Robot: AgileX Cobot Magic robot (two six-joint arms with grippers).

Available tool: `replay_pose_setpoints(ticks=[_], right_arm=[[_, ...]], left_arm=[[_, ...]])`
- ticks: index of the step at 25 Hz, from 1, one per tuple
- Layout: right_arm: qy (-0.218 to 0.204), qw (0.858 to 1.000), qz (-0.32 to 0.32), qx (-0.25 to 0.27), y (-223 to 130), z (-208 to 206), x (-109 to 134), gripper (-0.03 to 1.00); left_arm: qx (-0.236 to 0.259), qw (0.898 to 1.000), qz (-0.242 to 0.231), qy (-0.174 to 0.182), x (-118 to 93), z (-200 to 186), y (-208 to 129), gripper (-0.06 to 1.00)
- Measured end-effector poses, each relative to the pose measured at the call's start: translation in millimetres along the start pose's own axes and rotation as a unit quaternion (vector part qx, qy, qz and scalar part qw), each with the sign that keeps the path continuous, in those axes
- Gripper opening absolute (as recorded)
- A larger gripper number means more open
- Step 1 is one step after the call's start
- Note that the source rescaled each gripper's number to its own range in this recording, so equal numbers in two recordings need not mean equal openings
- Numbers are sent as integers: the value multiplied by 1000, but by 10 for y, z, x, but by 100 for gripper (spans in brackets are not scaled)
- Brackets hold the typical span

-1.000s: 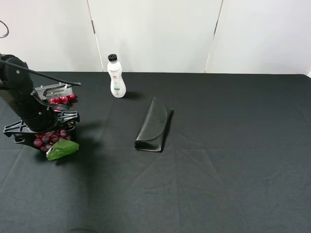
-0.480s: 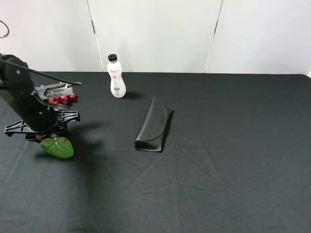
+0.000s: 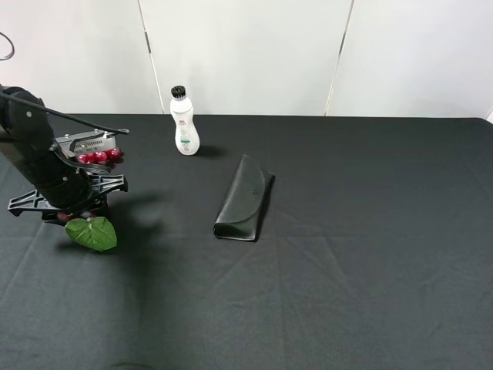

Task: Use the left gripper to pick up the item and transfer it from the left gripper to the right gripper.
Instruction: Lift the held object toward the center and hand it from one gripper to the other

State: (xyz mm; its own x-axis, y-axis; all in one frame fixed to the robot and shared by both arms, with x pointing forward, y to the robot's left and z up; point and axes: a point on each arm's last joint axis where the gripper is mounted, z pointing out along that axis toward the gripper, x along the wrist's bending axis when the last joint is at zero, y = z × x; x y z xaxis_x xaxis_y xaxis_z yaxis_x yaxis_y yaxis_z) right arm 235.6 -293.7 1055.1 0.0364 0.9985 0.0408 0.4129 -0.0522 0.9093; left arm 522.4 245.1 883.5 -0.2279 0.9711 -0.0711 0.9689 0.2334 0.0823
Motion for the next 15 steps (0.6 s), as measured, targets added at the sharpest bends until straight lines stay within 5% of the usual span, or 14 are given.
replay_pose_setpoints(ticks=[6,15], right_arm=[[0,1000,0,0,0,0,0,100],[0,1000,0,0,-1,0,0,100]], left_arm=[[8,1000,1,2,8,-87,-30,3],[-43,999,14,-22,18,-664,-107,3]])
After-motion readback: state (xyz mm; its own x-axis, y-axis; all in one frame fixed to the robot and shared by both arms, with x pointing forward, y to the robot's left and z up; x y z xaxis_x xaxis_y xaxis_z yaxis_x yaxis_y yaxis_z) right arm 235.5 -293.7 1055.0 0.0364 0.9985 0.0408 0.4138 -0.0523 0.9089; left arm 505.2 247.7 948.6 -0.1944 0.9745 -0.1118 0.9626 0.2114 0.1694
